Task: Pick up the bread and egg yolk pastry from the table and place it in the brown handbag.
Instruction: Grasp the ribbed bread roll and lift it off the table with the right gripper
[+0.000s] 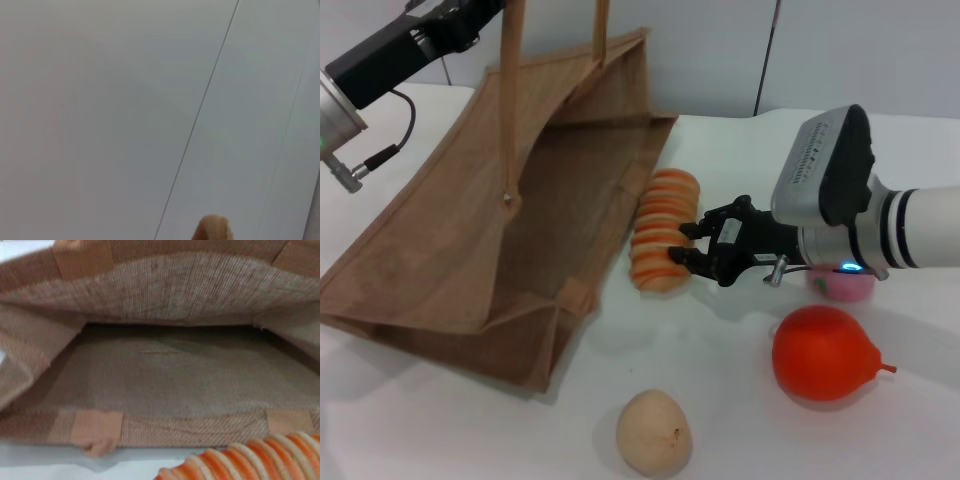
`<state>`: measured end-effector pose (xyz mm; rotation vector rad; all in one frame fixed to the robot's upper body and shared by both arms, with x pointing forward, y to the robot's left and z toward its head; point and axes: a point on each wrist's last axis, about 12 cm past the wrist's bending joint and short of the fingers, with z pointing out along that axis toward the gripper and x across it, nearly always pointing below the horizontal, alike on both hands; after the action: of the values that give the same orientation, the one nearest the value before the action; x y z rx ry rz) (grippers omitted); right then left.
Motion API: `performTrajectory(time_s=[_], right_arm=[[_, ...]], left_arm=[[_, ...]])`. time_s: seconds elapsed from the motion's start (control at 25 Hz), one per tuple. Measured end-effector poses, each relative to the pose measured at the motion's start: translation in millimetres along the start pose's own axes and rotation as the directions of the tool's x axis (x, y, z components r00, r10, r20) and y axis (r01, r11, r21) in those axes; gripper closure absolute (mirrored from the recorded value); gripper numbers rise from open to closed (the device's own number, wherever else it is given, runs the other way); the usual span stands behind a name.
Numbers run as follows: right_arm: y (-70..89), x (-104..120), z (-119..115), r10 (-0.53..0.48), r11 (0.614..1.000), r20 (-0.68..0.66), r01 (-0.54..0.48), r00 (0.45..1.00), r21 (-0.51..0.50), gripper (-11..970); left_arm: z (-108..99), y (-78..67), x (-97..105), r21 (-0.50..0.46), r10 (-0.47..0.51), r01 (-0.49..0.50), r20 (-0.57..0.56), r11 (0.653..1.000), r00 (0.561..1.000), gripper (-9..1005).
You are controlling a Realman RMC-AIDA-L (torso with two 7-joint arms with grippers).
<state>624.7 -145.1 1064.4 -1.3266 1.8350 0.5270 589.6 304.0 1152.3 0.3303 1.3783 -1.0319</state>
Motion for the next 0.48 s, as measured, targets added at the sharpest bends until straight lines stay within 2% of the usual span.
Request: performTrajectory(time_s=[0.48], right_arm=[[-3.3, -2.0, -3.0, 0.01, 1.0, 0.022, -0.01, 1.0, 0.004, 721]], left_arm=[[-0.5, 0.2, -0.1, -0.001, 0.0, 0.0, 0.0, 1.0, 1.0, 894]])
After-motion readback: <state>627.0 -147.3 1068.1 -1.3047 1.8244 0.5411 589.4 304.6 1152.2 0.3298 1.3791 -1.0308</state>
